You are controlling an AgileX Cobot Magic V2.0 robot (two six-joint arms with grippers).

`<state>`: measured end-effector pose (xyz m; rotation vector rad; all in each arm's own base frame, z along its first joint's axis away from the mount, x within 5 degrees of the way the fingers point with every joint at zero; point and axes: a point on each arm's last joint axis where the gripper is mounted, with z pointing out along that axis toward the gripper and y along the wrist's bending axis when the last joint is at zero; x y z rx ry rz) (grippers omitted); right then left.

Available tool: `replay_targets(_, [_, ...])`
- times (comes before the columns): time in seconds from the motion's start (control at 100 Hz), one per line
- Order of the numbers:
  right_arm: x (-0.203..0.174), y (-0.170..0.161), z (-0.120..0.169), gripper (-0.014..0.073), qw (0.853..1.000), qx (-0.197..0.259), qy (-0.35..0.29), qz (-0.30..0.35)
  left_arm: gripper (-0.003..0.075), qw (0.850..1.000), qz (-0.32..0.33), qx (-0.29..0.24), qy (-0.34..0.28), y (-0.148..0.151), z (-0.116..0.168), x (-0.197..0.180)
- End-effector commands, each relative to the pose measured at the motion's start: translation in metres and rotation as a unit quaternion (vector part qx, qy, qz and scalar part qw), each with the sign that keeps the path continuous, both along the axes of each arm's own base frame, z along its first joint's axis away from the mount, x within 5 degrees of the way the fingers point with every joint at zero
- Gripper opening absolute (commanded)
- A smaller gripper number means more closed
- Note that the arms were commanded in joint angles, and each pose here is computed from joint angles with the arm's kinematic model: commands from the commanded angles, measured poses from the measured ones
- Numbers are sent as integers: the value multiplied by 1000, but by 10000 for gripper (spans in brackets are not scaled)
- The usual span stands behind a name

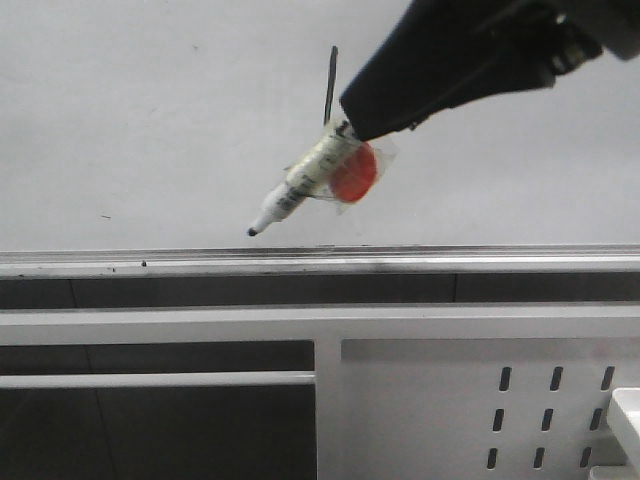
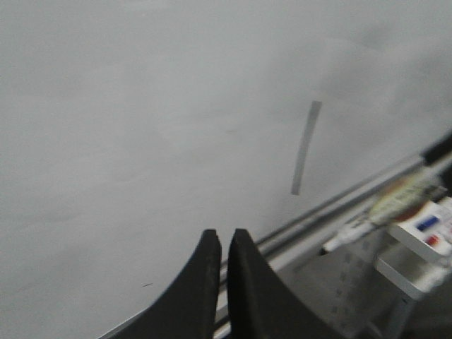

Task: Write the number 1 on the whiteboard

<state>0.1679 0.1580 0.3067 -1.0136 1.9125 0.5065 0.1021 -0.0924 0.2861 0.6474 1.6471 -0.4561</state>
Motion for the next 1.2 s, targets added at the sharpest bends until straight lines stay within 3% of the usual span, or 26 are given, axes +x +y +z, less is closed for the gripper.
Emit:
replay_targets(0.0, [-2, 5, 31, -69, 999, 6, -14, 33, 143, 994, -95, 39, -38, -16, 5, -7])
replay_targets(0.12, [0, 12, 52, -69, 998, 1, -8, 62, 448, 989, -122, 80, -32, -26, -5, -1])
replay_targets(0.21, [0, 16, 60, -69, 997, 3, -12, 74, 522, 983, -136, 117, -25, -34, -16, 4])
replay_targets(0.29, [-1, 20, 66, -69, 996, 4, -18, 82, 498, 976, -155, 148, -36, -41, -19, 8])
replay_targets(0.54, [-8, 30, 68, -69, 994, 2, -17, 109, 407, 975, -161, 148, -40, -58, -4, 23])
replay_targets(0.88, [-9, 31, 68, -69, 994, 3, -16, 112, 388, 970, -180, 156, -36, -65, -8, 25])
replay_targets(1.08, [-8, 31, 68, -69, 994, 5, -20, 109, 190, 970, -181, 156, -36, -65, -8, 25])
replay_targets(1.19, [-8, 31, 68, -69, 994, 5, -20, 109, 122, 970, -181, 156, -36, -65, -8, 25])
